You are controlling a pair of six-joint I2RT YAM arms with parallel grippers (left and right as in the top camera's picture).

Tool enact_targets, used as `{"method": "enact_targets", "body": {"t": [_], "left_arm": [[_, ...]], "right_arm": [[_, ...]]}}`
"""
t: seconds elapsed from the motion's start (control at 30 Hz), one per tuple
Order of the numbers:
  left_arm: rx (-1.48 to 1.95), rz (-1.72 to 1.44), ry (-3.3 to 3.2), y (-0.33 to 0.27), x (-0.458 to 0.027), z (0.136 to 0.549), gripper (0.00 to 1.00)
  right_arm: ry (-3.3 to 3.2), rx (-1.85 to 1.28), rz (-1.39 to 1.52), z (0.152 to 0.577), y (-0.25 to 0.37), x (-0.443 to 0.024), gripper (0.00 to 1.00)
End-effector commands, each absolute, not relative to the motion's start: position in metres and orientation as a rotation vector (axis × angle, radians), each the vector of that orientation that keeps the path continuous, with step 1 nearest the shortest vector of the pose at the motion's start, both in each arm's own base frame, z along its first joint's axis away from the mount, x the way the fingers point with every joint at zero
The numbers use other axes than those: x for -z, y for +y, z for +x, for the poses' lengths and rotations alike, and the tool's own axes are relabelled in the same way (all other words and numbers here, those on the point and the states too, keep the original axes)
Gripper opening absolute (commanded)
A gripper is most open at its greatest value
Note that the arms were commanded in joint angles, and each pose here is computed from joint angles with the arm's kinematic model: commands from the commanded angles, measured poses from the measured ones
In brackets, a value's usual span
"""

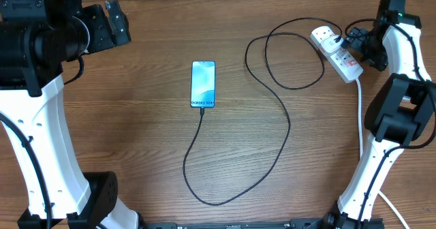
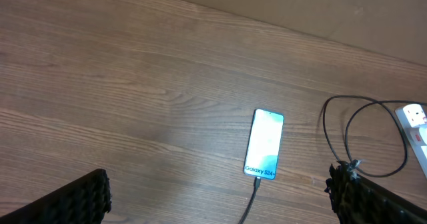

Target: Plug charger to phone and switch on socket

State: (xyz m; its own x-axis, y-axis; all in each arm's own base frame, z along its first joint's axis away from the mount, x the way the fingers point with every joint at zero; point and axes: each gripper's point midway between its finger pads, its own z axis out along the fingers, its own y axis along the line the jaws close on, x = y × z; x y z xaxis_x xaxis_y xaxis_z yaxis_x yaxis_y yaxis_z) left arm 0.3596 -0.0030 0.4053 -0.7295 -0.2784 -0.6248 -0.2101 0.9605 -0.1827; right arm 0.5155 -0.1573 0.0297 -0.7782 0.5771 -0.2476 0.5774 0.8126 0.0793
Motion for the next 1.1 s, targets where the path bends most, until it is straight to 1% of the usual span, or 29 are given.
{"method": "enact_targets", "body": {"t": [0.0,0.27,0.5,0.67,0.8,1.07], "left_arm": [[0.121,-0.376,2.404,0.001,-0.407,0.356,1.0],[0.121,-0.376,2.404,0.001,-0.407,0.356,1.0],[0.121,-0.376,2.404,0.001,-0.407,0.356,1.0],[0.121,-0.376,2.404,0.001,-0.407,0.356,1.0],[0.121,-0.376,2.404,0.001,-0.407,0.356,1.0],[0.121,-0.376,2.404,0.001,-0.407,0.356,1.0]], "right_arm": [[2.783,-0.034,0.856,0.511,-0.152,-0.019,1.0],[2.793,-0.034,0.86,0.51,-0.151,-0.016,1.0],[2.86,-0.033,0.873,0.501,-0.149,0.013,1.0],[2.868,-0.033,0.872,0.5,-0.149,0.018,1.0],[2.85,-0.033,0.881,0.502,-0.153,0.002,1.0],[2.708,-0.025,0.921,0.514,-0.173,-0.055,1.0]]}}
